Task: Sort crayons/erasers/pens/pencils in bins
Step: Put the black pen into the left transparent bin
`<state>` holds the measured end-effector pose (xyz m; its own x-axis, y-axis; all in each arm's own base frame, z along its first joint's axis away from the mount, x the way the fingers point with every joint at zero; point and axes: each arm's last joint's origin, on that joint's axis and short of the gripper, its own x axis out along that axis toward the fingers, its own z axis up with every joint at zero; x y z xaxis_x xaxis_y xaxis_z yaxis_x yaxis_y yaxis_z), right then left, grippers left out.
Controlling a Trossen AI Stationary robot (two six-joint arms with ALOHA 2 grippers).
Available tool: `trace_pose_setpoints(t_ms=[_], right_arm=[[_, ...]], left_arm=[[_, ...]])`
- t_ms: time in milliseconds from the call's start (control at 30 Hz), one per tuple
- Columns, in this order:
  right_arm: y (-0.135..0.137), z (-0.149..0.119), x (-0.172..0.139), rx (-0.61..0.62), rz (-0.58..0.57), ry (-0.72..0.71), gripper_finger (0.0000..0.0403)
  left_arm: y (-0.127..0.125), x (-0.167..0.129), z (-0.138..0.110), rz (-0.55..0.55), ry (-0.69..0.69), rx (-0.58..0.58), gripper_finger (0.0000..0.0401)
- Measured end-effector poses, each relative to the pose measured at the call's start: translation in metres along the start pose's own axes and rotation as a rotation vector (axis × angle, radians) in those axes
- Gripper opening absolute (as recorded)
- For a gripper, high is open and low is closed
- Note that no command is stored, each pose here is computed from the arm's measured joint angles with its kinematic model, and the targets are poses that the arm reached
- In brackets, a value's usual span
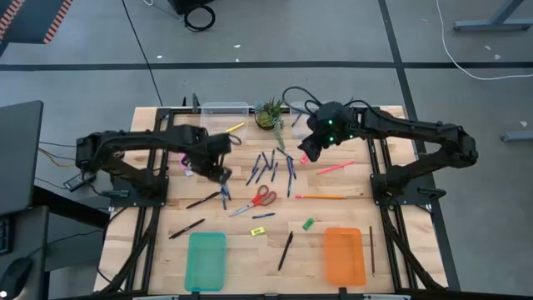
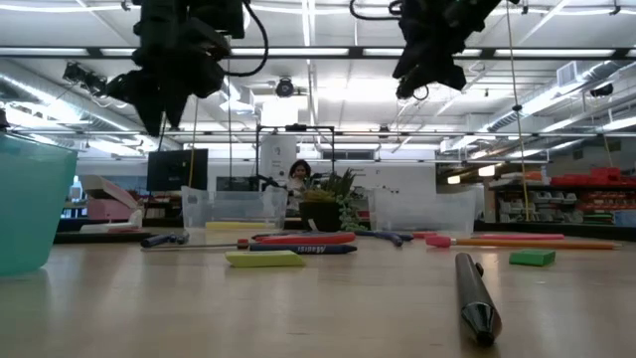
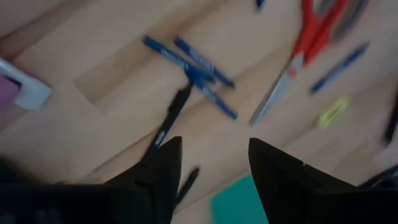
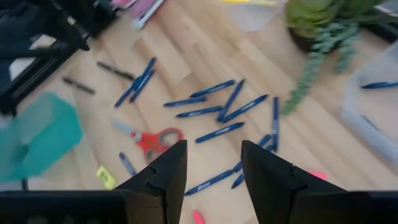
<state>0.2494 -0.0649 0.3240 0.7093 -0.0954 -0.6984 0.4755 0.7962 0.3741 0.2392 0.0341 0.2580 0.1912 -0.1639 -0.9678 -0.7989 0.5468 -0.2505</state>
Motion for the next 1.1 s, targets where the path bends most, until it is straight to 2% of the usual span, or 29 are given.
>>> trace_pose_setpoints(t_ms=[233, 533, 667, 867, 1100], right_arm=[[0.018, -0.010, 0.001, -0.084, 0.055, 0.036, 0.0158], [0.032, -0.018, 0.001, -0.127, 0.093, 0.058, 0.0158], [0.036, -0.021, 0.001, -0.135, 0.105, 0.063, 0.0158], [0.040, -0.023, -0.001, -0.149, 0.121, 0.063, 0.0158], [0.042, -0.025, -0.002, -0.121, 0.128, 0.066, 0.0158]], left_arm=[[-0.011, 0.032, -0.036, 0.072, 0.045, 0.254, 0.0191], [-0.008, 0.060, -0.053, 0.111, 0.025, 0.272, 0.0192], [-0.001, 0.069, -0.055, 0.136, 0.030, 0.318, 0.0189], [0.000, 0.081, -0.053, 0.094, -0.030, 0.397, 0.0193], [0.008, 0.091, -0.054, 0.147, -0.062, 0.517, 0.0194]])
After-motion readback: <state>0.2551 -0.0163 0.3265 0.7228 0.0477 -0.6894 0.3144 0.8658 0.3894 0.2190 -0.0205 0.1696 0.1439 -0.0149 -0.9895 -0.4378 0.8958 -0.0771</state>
